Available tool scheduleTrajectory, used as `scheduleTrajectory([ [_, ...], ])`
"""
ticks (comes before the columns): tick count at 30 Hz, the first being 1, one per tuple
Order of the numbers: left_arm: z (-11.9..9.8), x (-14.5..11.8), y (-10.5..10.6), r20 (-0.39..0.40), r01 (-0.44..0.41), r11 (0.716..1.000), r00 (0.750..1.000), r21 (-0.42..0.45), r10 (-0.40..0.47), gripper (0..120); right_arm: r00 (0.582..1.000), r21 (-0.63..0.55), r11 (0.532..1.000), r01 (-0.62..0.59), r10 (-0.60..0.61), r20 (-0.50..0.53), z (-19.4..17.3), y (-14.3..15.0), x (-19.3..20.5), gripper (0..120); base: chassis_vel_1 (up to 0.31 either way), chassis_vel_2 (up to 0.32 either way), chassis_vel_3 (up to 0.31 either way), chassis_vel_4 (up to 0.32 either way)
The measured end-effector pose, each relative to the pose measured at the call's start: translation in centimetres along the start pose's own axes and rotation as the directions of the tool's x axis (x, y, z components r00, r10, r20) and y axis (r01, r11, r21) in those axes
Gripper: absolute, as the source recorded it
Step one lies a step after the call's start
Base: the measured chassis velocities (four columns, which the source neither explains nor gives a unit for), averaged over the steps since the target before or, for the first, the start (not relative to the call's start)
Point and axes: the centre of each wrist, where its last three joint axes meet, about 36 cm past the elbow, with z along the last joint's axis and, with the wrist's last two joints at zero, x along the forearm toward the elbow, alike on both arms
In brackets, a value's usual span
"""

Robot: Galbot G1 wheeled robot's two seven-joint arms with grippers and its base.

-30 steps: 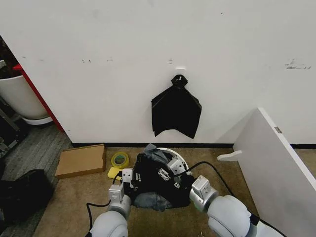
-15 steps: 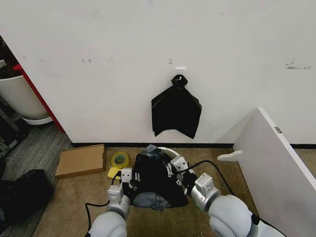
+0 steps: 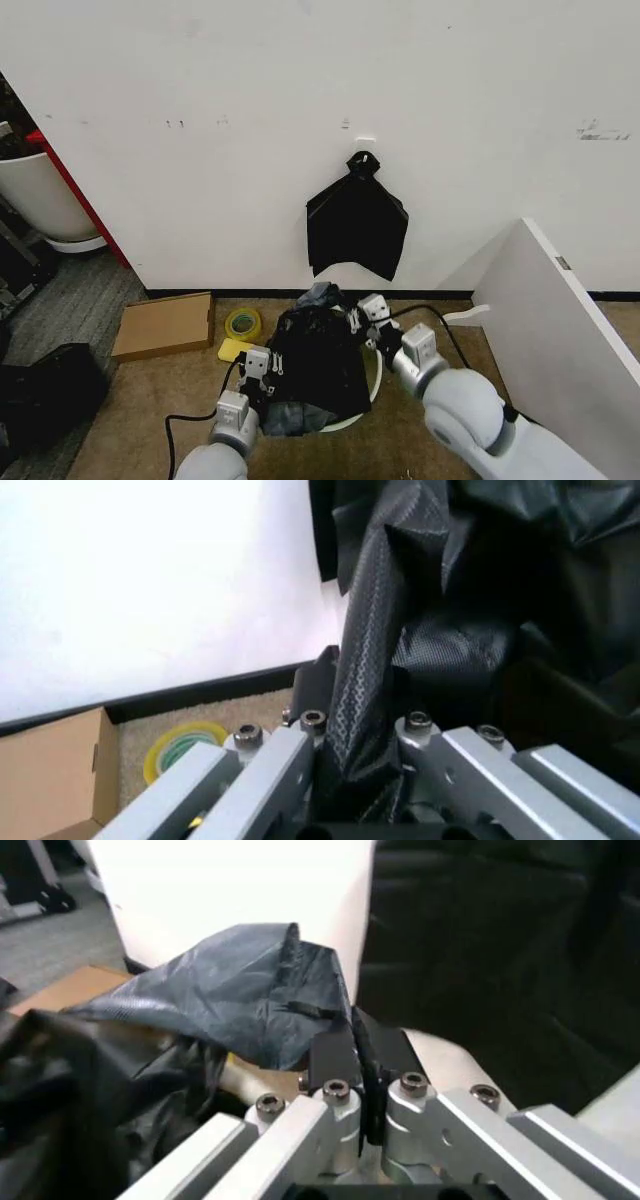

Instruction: Place the garbage bag over the trash bin.

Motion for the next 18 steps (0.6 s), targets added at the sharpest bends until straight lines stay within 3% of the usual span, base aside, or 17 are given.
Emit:
scheduleTrajectory([
  [10,0.1,-0.3,0.6,0.099,-0.047,0.999,0.994,0.020,0.045,3,0.995,-0.006,1.000,-0.021,0.021,-0.098,1.0,-3.2,-0.8,0,0.000,0.000,0.000,0.000],
  [18,0.4,0.1,0.7,0.090,-0.069,0.998,0.994,0.000,0.069,3,0.999,0.005,1.000,-0.018,0.018,-0.047,-0.4,-4.7,-1.0,0,0.000,0.000,0.000,0.000],
])
